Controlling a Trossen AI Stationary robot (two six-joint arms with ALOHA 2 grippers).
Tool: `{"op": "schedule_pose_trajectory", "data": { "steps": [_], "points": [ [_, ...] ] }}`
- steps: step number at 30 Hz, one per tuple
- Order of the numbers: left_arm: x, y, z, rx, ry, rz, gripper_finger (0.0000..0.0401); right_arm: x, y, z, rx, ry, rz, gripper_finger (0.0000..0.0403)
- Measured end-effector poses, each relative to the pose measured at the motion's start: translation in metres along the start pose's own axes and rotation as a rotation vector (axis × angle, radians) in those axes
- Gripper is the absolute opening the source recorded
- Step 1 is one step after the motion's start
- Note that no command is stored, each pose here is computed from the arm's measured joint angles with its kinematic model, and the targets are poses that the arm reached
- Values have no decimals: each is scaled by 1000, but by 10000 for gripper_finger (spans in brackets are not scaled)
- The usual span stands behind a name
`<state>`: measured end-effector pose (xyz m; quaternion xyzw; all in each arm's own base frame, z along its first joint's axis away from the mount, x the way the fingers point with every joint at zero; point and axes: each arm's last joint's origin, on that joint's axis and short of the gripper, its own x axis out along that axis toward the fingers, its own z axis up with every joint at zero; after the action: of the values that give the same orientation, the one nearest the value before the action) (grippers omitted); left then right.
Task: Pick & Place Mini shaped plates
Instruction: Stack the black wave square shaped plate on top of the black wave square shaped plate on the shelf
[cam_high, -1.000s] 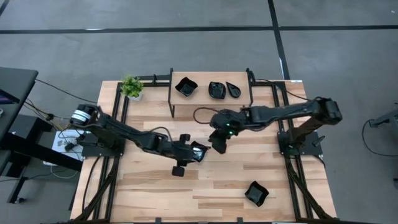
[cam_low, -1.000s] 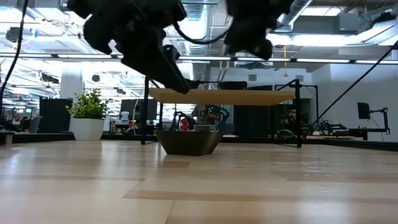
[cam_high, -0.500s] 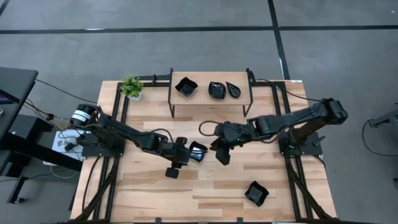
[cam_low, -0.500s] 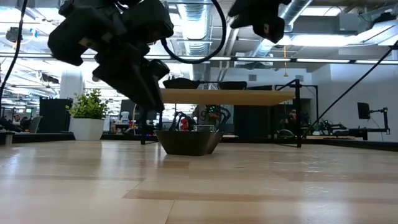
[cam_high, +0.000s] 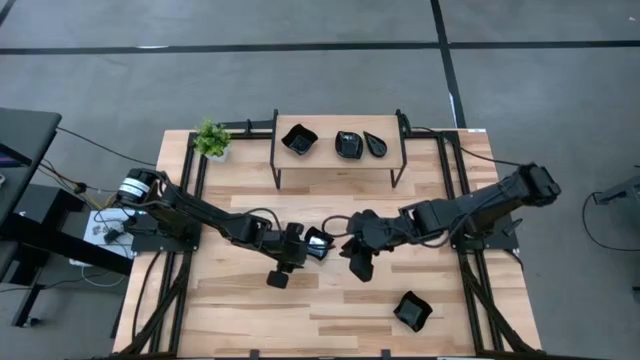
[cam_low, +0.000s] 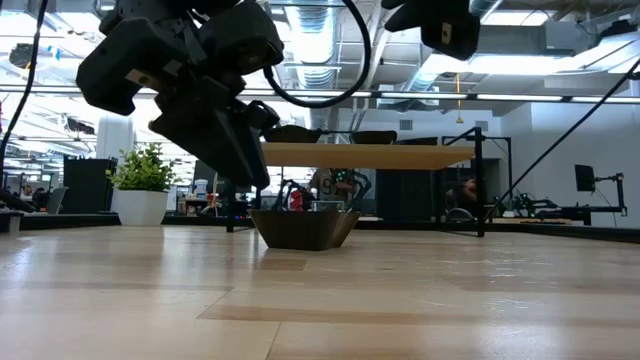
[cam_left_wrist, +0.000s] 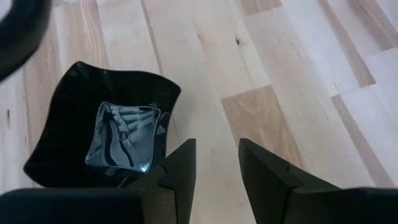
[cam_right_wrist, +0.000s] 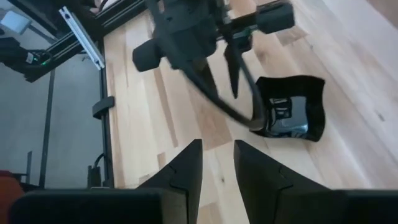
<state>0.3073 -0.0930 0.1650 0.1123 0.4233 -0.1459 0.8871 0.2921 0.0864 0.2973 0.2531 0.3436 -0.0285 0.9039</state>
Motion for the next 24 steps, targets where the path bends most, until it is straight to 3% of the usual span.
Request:
{"op": "schedule_pose_trajectory", "data": {
  "steps": [10,19,24],
  "points": [
    [0,1,4,75,-37,42,123,-2,10,-9,-11,15,23,88],
    [0,8,4,62,-46,68,123,-5,24,-21,-25,44,63,88],
    [1,9,5,60,-49,70,123,-22,30,-31,-62,76,59,88]
  ]
}}
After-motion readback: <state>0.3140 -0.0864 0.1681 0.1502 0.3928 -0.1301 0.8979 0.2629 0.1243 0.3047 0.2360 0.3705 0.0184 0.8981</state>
